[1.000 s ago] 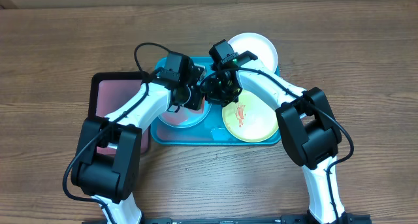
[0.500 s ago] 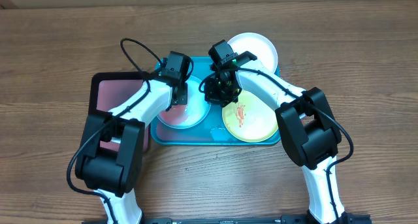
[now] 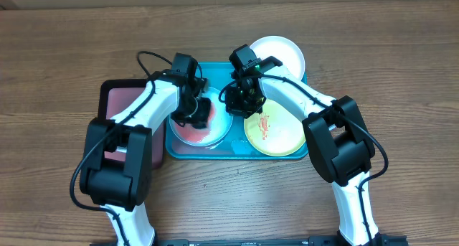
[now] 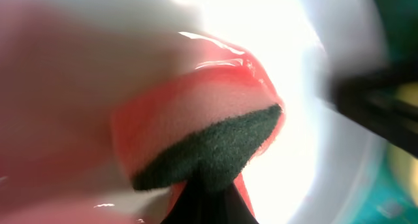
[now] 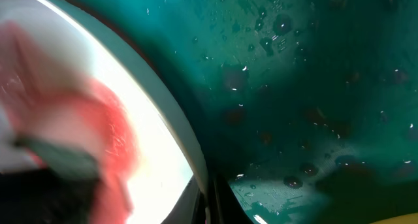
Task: Clean dirty plates on tray and stack at the side
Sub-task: 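Scrub the light blue plate with the sponge while the right gripper holds it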
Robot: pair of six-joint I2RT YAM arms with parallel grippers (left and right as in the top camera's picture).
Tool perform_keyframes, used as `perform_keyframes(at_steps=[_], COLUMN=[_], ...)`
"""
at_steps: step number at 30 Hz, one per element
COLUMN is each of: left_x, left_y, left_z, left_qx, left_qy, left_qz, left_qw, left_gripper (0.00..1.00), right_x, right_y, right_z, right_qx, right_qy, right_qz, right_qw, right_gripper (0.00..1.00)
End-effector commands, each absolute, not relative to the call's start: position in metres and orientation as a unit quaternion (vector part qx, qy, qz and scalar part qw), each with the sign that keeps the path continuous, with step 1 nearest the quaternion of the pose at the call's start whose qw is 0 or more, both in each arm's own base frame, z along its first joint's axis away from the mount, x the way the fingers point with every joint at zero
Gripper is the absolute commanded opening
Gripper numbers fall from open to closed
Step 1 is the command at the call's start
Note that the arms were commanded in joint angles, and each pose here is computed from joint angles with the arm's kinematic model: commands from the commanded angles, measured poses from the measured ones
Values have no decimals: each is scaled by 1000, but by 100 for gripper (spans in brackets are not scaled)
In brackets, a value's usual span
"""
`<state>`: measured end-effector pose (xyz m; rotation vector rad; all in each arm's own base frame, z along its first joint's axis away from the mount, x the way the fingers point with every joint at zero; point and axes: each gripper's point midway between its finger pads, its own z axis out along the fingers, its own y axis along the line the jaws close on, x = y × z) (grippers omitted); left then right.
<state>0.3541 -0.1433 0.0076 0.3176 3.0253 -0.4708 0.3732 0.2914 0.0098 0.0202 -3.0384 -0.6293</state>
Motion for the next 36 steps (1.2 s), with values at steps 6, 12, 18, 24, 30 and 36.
perform_keyframes(at_steps=[6,12,18,24,30,36], left_x=[365,405,407,396,365,360], left_y=[-165,-96,-41,-70,-124,-135], left_z=[-11,-14,21,42,42,51], left_qx=[118,-28,-123,-91,8,33], left_qy=[977,991,972,989,998,994], left_qz=[-171,23,155,90,-62,-99], left_qw=[49,126,127,68,-18,-33], left_gripper=[4,4,4,4,4,4], right_x=[374,374,371,367,348,327], right_y=[295,295,293,291,286,302], right_z=[6,6,5,4,5,20], right_qx=[1,1,0,-3,-25,-41], right_qy=[-978,-978,-979,-980,-978,-957], right_qz=[-207,-206,-203,-197,-190,-248], right_qw=[20,20,26,36,80,147], right_gripper=[4,4,4,4,4,4])
